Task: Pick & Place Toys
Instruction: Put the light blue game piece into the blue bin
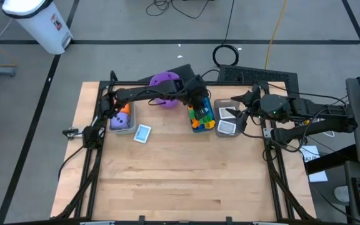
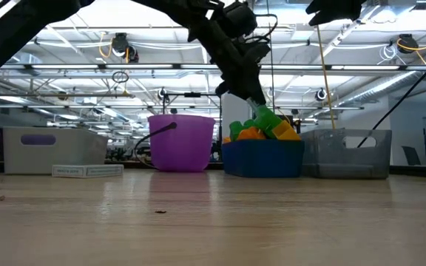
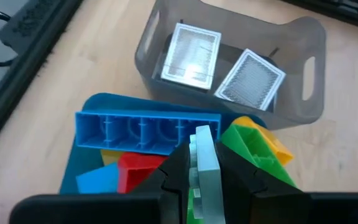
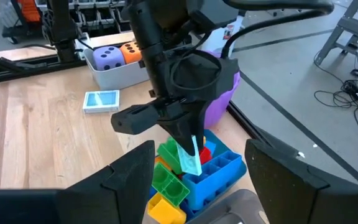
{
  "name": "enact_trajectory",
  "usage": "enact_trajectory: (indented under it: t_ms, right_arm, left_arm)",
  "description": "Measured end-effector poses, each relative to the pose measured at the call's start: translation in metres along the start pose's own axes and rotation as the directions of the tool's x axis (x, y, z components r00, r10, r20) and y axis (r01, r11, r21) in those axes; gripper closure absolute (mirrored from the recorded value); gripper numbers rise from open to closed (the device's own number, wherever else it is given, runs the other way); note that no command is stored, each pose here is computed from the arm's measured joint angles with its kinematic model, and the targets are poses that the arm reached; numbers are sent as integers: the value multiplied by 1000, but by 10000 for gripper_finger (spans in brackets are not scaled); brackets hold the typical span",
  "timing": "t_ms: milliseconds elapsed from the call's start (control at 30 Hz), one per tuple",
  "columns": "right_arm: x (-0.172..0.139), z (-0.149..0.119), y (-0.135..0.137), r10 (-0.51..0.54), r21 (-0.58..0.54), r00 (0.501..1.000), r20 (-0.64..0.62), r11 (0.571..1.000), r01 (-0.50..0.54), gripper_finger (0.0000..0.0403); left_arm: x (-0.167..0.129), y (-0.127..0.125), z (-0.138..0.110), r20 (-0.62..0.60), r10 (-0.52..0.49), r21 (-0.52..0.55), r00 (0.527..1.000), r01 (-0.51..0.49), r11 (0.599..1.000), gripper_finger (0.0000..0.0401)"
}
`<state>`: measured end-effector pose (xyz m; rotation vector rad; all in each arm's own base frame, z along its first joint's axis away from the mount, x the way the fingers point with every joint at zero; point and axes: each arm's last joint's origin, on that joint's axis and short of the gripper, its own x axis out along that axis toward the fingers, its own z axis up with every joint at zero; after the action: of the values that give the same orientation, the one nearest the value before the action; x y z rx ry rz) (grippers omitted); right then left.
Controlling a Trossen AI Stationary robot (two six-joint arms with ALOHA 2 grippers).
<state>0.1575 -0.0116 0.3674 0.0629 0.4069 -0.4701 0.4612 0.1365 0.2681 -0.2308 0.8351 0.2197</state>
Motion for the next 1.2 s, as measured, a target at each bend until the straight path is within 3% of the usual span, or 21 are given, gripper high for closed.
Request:
enact_trajectory:
  t_ms: [400, 833, 1200]
  right_arm:
    - [0, 0, 0, 0, 1, 1000, 0, 1000, 0, 161]
    - [0, 0, 0, 0, 1, 1000, 0, 1000, 0, 161]
    - [0, 0, 0, 0, 1, 1000, 0, 1000, 0, 161]
  left_arm:
    - [5, 0, -2, -14, -48, -14, 999, 47, 999, 335]
    - [5, 4, -2, -13, -43, -25, 999, 43, 999, 231]
    - [5, 4, -2, -11, -41, -24, 999, 41, 999, 215]
